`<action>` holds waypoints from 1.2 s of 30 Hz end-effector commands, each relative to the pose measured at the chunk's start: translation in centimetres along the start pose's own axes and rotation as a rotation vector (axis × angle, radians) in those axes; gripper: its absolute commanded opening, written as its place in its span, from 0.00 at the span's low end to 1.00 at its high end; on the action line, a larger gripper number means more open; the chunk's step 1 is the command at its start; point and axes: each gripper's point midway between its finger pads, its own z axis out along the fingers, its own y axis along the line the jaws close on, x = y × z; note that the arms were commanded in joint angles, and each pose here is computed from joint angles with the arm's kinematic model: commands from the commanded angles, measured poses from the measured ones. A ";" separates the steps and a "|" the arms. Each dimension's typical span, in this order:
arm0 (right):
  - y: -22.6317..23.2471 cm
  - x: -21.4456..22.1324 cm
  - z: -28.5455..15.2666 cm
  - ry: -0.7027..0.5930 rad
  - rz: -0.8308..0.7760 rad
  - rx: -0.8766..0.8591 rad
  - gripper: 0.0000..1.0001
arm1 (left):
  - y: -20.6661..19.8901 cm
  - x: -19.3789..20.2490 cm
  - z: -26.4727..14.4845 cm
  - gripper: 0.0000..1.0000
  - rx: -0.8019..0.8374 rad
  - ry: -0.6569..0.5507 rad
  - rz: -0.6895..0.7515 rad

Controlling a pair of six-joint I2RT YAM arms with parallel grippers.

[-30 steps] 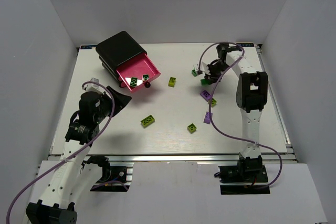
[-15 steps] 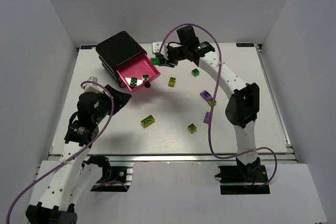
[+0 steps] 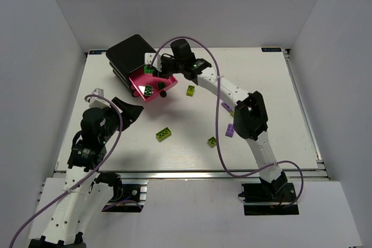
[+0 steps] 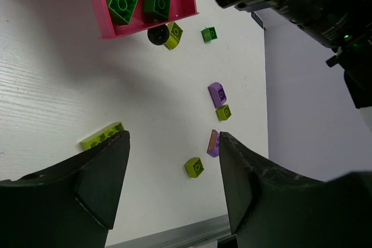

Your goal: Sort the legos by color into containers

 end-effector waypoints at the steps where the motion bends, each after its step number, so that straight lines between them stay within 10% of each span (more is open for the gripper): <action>1: -2.1 -1.6 1.0 -0.036 -0.048 0.096 0.49 | 0.3 0.1 -0.3 0.73 -0.014 -0.001 -0.002; 15: -6.0 -3.6 -4.1 -0.051 0.169 0.201 0.68 | -1.0 -0.5 0.3 0.74 0.022 0.010 0.028; 19: -7.6 -0.7 -8.9 0.009 0.329 0.238 0.59 | -0.6 -0.1 0.2 0.74 0.019 0.013 0.023; 24: -6.8 8.6 -13.1 0.253 0.593 0.313 0.25 | -0.2 0.5 0.4 0.74 0.015 0.031 0.020; 32: -3.4 18.9 -17.1 0.528 0.877 0.328 0.81 | -0.3 0.6 0.9 0.74 0.025 0.042 0.020; 36: -1.3 23.7 -17.4 0.634 0.961 0.338 0.84 | -0.3 0.7 1.2 0.74 0.022 0.051 0.019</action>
